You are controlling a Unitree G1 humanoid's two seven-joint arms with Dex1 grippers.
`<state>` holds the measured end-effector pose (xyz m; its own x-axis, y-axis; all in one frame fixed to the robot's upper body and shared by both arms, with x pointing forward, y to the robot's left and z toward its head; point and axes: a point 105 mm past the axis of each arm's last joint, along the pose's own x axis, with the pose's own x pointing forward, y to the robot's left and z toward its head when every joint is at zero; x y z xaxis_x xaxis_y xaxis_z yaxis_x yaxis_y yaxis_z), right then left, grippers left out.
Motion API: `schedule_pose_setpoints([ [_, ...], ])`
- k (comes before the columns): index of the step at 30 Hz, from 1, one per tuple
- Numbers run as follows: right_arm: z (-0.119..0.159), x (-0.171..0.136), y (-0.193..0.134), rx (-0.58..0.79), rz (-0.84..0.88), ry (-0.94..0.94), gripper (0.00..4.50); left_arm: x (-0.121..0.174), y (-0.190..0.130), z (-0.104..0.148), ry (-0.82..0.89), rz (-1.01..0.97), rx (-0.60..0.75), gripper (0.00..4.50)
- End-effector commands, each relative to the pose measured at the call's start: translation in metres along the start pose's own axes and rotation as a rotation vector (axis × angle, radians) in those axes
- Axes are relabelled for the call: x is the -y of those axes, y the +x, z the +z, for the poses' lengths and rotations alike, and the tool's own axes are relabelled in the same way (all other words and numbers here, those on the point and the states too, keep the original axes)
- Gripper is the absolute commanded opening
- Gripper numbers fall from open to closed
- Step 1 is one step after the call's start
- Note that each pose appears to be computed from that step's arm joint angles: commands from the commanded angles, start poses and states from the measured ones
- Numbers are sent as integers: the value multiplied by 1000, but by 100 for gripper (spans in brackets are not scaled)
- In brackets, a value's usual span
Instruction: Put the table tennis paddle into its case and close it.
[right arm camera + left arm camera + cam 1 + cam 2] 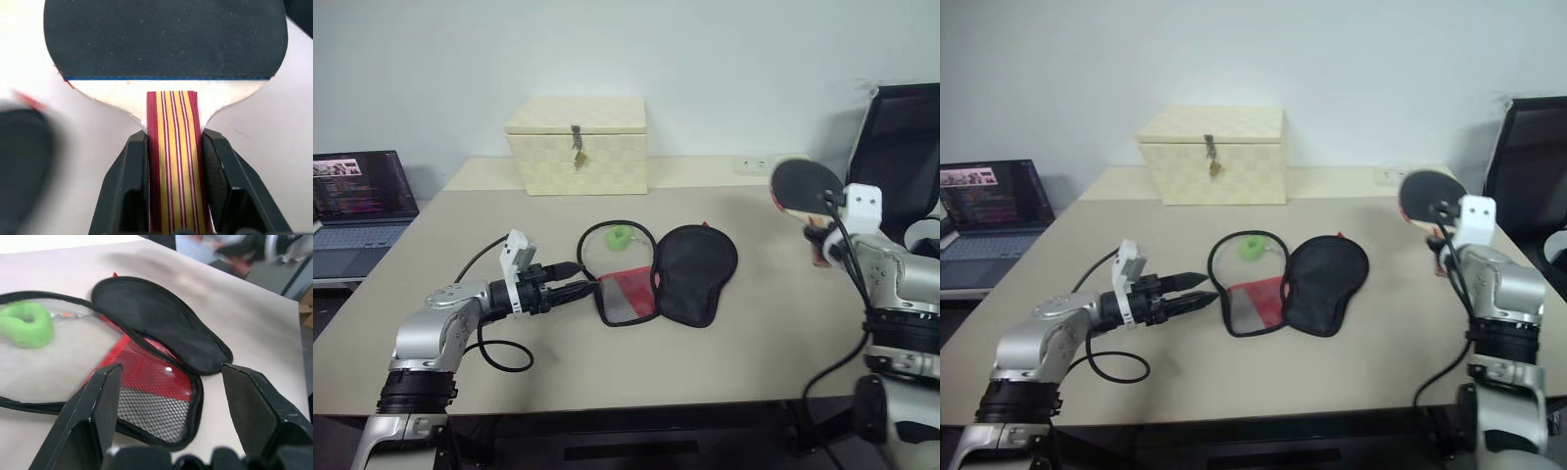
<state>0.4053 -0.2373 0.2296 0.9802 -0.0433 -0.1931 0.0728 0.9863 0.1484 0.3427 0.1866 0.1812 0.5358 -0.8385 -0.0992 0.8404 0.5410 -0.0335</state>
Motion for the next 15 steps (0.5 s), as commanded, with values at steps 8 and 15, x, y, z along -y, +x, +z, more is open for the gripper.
schedule_pose_setpoints([
  [8, -67, -138, -28, -190, 198, 239, 111, -1, 1, 14, 37, 7, 50, 347],
  [15, -86, -154, -17, -226, 211, 211, 111, 0, 0, 12, 34, 12, 48, 347],
])
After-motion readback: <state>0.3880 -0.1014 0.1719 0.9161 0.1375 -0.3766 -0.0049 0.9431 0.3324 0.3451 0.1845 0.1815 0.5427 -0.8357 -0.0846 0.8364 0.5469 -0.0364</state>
